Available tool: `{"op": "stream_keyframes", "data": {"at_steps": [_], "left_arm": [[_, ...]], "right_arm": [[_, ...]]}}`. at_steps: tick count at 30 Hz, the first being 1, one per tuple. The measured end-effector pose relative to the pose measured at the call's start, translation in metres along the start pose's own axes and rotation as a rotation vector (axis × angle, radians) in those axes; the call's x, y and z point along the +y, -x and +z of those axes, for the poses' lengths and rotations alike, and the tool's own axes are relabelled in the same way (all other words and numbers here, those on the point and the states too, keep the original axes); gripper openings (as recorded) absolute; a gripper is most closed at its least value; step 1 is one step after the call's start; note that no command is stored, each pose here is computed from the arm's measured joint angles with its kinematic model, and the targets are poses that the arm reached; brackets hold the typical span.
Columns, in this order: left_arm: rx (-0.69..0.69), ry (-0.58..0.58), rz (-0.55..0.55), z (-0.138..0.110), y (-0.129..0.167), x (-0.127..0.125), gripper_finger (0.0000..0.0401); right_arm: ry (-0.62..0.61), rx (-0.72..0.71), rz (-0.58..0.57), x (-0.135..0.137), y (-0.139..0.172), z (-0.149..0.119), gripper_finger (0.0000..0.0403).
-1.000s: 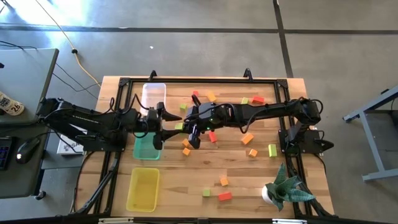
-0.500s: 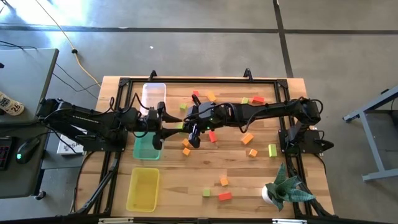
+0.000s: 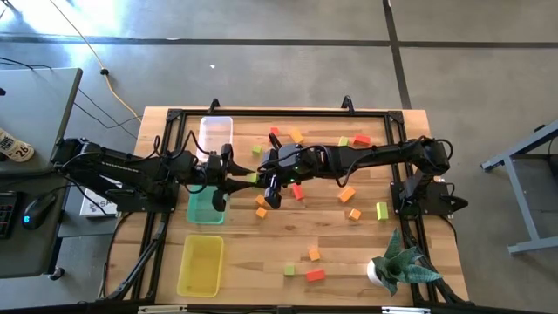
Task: Sort & place blocks by color
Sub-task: Put the green arch block into the transparent bin
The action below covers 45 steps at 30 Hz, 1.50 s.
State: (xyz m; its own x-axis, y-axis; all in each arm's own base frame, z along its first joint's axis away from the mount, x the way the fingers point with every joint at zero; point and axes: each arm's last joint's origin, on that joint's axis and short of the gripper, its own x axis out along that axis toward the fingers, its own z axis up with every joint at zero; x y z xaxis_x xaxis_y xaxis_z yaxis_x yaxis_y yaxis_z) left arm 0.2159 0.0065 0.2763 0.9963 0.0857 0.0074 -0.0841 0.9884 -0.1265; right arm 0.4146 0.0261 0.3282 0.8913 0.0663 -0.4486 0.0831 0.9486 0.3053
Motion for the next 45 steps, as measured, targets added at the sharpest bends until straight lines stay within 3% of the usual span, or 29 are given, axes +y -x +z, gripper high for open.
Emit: {"op": "stream_keyframes", "data": {"at_steps": [6, 11, 18, 24, 34, 45], "left_arm": [[0.016, -0.032, 0.001, -0.002, 0.000, 0.000, 0.0100], [0.037, -0.045, 0.004, -0.004, 0.000, 0.000, 0.0100], [0.136, -0.149, 0.067, -0.013, 0.001, 0.005, 0.0100], [0.277, -0.199, 0.194, -0.024, 0.005, 0.022, 0.0100], [0.481, -0.163, 0.378, -0.036, 0.020, 0.056, 0.0100], [0.681, -0.133, 0.585, -0.026, 0.042, 0.089, 0.0100]], "right_arm": [[0.006, 0.007, -0.008, -0.001, 0.000, -0.001, 0.0061], [-0.011, 0.024, -0.040, -0.002, 0.000, -0.003, 0.0115], [-0.025, 0.072, -0.069, -0.005, 0.000, -0.008, 0.0184], [-0.062, 0.117, -0.099, -0.010, 0.001, -0.011, 0.0190], [-0.078, 0.147, -0.175, -0.020, 0.002, -0.013, 0.0190], [-0.127, 0.152, -0.253, -0.055, 0.006, -0.005, 0.0190]]}}
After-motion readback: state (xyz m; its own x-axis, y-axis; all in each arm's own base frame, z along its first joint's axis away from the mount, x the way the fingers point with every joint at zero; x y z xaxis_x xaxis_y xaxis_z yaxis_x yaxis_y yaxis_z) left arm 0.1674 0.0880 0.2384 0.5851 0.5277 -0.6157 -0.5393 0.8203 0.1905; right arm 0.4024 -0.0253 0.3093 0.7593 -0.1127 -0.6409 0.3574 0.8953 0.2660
